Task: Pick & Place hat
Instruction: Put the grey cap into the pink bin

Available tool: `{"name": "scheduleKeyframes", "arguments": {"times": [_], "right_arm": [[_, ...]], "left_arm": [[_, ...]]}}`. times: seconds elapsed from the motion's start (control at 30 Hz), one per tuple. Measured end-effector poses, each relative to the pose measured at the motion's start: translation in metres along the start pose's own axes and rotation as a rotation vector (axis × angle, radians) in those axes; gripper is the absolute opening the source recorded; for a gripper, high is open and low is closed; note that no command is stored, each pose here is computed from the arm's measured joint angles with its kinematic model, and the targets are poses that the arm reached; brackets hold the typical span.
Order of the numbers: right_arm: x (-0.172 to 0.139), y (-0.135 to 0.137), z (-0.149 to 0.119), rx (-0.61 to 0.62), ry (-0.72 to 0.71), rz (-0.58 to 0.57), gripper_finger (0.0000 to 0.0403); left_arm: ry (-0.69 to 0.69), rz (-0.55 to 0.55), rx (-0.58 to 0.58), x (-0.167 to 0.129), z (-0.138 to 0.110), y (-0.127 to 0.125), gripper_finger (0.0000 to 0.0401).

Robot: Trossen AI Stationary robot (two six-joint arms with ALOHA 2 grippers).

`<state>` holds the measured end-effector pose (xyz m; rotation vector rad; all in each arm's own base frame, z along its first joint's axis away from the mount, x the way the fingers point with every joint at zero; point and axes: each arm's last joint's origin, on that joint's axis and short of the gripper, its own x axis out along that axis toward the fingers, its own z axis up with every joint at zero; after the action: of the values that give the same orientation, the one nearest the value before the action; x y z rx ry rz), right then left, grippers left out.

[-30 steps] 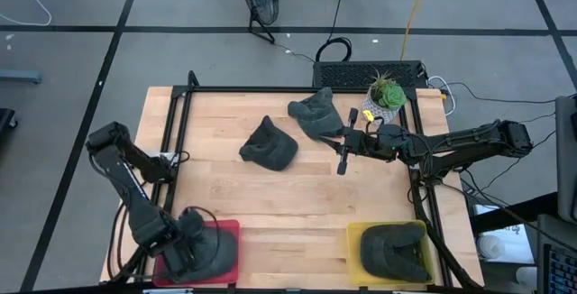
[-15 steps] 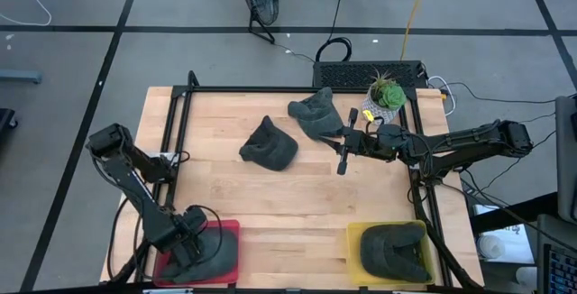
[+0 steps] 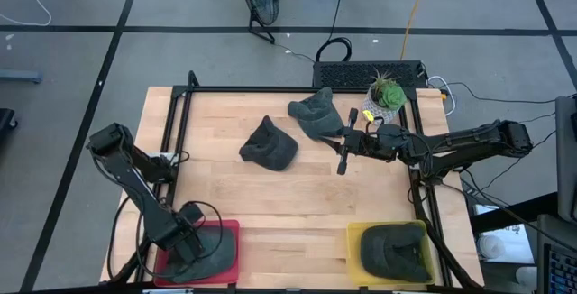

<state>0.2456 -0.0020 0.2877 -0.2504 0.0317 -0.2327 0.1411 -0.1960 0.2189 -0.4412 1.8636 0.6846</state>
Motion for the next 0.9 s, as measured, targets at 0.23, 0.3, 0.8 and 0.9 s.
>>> {"name": "scheduleKeyframes", "arguments": {"times": [0.23, 0.3, 0.8, 0.9], "right_arm": [[0.000, 0.000, 0.000, 0.000, 0.000, 0.000, 0.0022], [0.000, 0.000, 0.000, 0.000, 0.000, 0.000, 0.0022], [0.000, 0.000, 0.000, 0.001, 0.000, -0.001, 0.0022], [0.000, 0.000, 0.000, 0.002, 0.000, 0.000, 0.0022]], "left_arm": [[-0.324, -0.228, 0.021, -0.047, 0.000, -0.016, 0.0149], [-0.449, -0.346, 0.066, -0.049, 0.001, -0.029, 0.0149], [-0.359, -0.249, 0.354, 0.002, 0.034, -0.081, 0.0149], [-0.351, -0.260, 0.389, 0.006, 0.036, -0.088, 0.0149]]}}
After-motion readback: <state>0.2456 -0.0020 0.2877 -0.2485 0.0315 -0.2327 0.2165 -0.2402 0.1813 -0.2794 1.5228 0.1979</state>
